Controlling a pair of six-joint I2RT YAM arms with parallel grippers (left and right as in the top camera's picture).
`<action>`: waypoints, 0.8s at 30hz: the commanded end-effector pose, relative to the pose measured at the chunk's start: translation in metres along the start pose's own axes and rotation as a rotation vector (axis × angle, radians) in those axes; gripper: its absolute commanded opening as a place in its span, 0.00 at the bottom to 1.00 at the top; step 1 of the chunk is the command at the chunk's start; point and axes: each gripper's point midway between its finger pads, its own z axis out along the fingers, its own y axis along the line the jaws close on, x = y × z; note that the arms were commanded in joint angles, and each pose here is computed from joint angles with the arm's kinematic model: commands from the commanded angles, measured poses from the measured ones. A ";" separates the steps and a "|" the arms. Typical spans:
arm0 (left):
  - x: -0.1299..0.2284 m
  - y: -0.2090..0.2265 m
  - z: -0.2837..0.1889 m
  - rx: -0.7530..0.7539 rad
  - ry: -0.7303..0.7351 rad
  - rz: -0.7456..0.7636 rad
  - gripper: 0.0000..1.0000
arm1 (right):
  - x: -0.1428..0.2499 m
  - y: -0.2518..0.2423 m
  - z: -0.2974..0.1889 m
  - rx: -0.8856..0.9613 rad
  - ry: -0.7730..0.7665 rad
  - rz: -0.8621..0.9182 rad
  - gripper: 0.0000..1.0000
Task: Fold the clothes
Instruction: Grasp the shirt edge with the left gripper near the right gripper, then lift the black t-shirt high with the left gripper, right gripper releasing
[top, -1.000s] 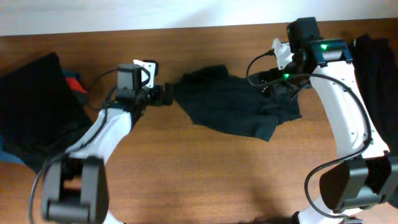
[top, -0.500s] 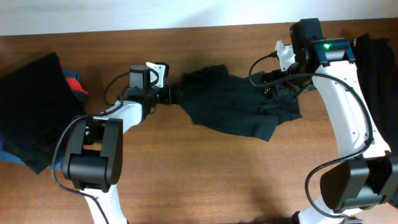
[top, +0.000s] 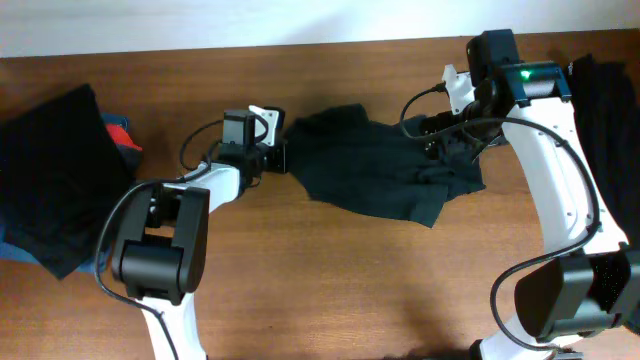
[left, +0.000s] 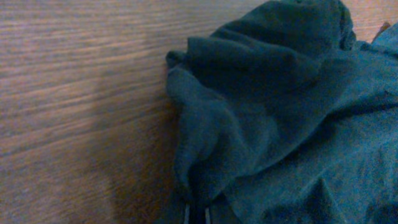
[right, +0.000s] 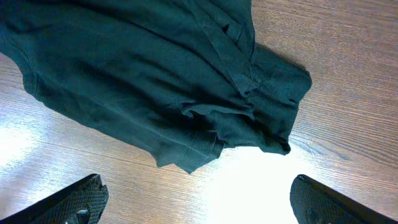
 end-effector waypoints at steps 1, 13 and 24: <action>-0.063 -0.022 -0.049 0.012 -0.147 0.054 0.00 | 0.000 0.000 -0.001 -0.005 -0.002 0.012 1.00; -0.190 -0.123 -0.248 0.071 -0.620 0.257 0.00 | -0.002 0.014 0.002 -0.088 -0.008 0.012 0.99; -0.253 -0.186 -0.379 0.102 -0.910 0.392 0.00 | -0.008 0.023 0.001 -0.142 -0.034 0.000 0.99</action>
